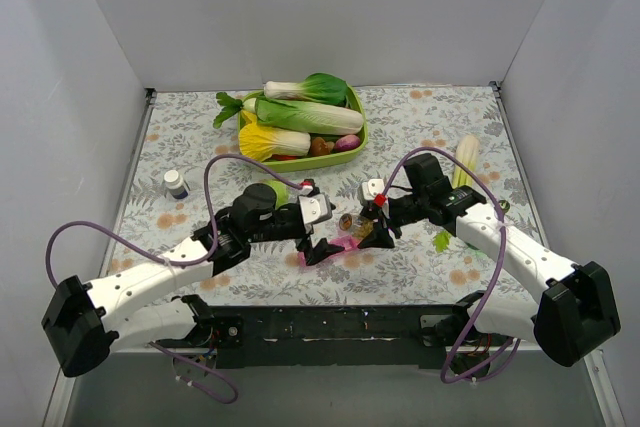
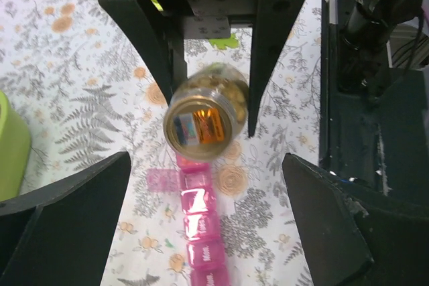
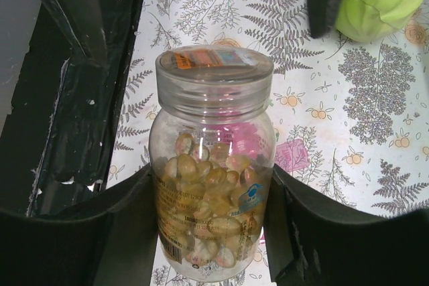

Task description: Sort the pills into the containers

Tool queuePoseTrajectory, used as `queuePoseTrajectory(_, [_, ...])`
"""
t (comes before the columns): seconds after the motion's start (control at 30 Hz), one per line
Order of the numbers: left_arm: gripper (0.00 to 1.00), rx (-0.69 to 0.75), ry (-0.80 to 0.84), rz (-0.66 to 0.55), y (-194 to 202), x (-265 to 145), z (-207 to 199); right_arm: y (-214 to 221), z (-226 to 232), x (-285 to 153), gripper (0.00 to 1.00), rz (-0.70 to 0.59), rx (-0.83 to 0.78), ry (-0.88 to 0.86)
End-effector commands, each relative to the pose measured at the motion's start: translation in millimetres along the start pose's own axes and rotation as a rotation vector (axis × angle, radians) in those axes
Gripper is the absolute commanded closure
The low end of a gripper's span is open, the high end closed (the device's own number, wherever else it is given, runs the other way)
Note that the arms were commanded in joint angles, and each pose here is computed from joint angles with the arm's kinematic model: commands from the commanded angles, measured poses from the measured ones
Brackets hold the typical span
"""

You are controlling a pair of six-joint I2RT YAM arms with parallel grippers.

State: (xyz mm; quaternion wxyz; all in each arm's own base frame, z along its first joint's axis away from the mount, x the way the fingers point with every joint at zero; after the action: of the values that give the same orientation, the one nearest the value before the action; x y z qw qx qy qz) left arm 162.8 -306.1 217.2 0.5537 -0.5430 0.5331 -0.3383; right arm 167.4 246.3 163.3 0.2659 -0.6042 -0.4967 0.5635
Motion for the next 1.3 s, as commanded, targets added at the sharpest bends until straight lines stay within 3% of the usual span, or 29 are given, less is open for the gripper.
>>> queuePoseTrajectory(0.0, [0.02, 0.165, 0.016, -0.114, -47.4, 8.9, 3.4, -9.7, 1.0, 0.4, 0.99, -0.042, -0.026, -0.022])
queuePoseTrajectory(0.4, [0.17, 0.101, 0.057, -0.079, -37.0, 23.3, 1.0, -9.3, 1.7, 0.7, 0.99, -0.044, -0.022, -0.025])
queuePoseTrajectory(0.57, [0.32, 0.078, 0.078, -0.065, -36.1, 26.4, -1.6, -8.9, 2.0, 0.9, 0.99, -0.043, -0.018, -0.027])
queuePoseTrajectory(0.67, [0.55, 0.039, 0.092, -0.062, -35.7, 28.4, -4.2, -9.4, 2.2, 1.0, 0.99, -0.044, -0.022, -0.027])
queuePoseTrajectory(0.7, [0.83, 0.026, 0.091, -0.059, -34.3, 29.0, -4.0, -9.6, 1.2, 0.3, 0.99, -0.042, -0.025, -0.023])
queuePoseTrajectory(0.73, [0.95, 0.01, 0.094, -0.056, -32.7, 29.0, -5.0, -9.8, 1.5, 0.1, 0.99, -0.042, -0.025, -0.023])
queuePoseTrajectory(0.77, [1.0, -0.04, 0.089, -0.05, -30.3, 28.6, -6.0, -9.3, 1.2, 0.0, 0.99, -0.039, -0.025, -0.022])
queuePoseTrajectory(0.87, [1.0, -0.145, 0.048, -0.017, -19.4, 26.0, -3.6, -11.3, 1.0, -2.7, 0.99, -0.035, -0.035, -0.009])
queuePoseTrajectory(1.07, [1.0, -0.722, -0.207, -0.002, 20.8, 11.0, 21.4, -22.0, -7.3, -13.9, 0.99, -0.065, -0.012, 0.037])
queuePoseTrajectory(1.1, [1.0, -0.861, -0.216, -0.017, 22.3, 9.3, 18.4, -21.6, -8.8, -15.6, 0.99, -0.065, -0.008, 0.047])
queuePoseTrajectory(1.27, [1.0, -1.231, -0.275, -0.118, 25.6, -0.1, 20.1, -22.5, -12.2, -16.7, 0.99, -0.066, 0.008, 0.063])
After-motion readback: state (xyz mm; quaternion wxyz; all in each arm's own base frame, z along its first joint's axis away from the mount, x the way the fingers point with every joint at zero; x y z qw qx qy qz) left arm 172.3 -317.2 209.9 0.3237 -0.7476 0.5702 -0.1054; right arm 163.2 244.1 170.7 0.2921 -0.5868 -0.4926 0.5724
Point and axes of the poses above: each gripper's point midway between its finger pads, its own x axis out along the fingers, its own z axis along the line the jaws close on, y = z × x, the point moved 1 cm from there along -x, back along the fingers, and after that the axes turned 14 degrees about -x, right-handed, at the moved point
